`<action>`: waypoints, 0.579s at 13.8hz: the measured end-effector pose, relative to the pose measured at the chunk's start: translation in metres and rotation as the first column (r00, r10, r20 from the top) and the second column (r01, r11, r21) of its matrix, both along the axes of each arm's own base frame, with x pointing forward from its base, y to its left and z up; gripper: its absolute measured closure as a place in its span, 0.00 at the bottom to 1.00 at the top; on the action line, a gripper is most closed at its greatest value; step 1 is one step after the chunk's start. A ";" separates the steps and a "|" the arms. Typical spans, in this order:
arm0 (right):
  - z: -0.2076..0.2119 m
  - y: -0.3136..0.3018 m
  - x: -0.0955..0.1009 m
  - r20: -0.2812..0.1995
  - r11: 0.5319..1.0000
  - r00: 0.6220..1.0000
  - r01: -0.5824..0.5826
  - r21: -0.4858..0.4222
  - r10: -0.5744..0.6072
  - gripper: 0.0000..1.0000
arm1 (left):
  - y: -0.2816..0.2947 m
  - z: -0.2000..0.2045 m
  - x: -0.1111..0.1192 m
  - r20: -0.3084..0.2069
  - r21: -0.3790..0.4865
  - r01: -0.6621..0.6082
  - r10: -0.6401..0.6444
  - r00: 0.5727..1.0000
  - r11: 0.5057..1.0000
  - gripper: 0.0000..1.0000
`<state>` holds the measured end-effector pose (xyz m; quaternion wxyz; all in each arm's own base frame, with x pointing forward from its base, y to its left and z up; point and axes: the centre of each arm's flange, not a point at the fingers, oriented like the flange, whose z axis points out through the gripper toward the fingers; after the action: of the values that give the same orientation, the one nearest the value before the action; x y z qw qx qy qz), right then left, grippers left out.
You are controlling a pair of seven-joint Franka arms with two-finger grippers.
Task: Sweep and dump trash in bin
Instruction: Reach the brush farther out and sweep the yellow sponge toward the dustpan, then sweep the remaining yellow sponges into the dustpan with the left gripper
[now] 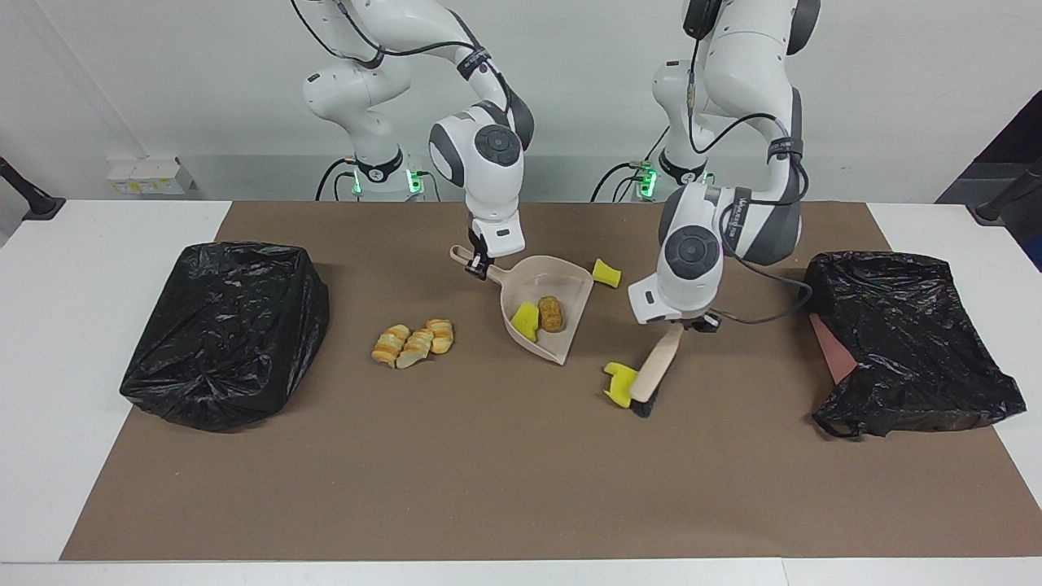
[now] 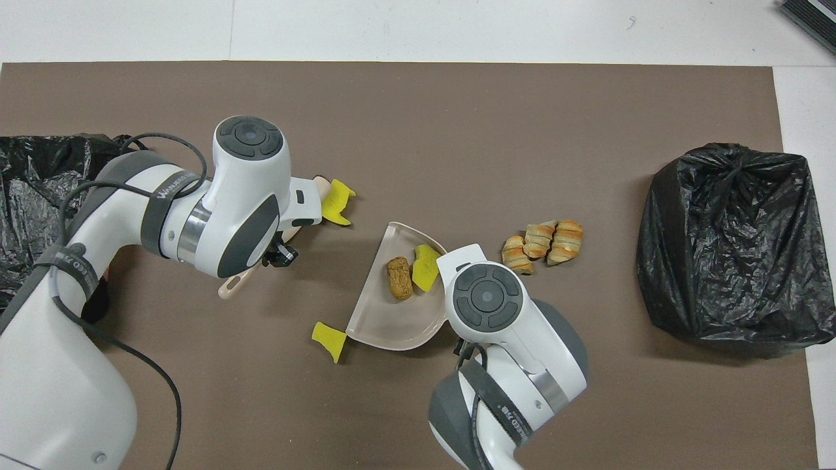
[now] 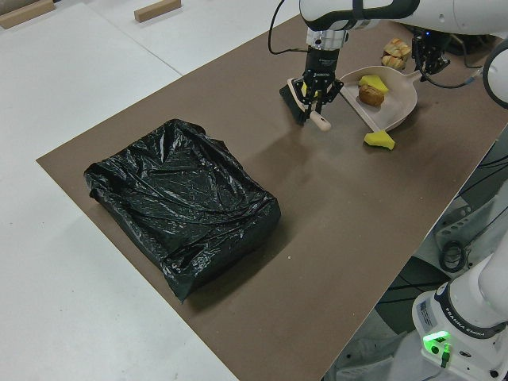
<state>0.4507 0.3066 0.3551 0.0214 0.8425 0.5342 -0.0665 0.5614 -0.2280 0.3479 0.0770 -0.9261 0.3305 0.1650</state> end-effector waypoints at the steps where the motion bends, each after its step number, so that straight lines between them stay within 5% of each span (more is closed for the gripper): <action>1: 0.000 0.000 0.000 0.000 1.000 1.000 0.000 0.000 0.000 0.68 | -0.006 0.001 -0.010 -0.014 -0.013 0.002 -0.002 1.000 1.000 0.74; 8: 0.000 0.000 0.000 0.000 1.000 1.000 0.001 0.000 -0.001 0.68 | -0.065 0.004 -0.091 -0.107 -0.099 -0.009 -0.001 0.994 0.995 0.74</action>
<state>0.4506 0.3066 0.3551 0.0214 0.8427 0.5338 -0.0666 0.4705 -0.2932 0.3518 0.0129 -0.9193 0.3400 0.1980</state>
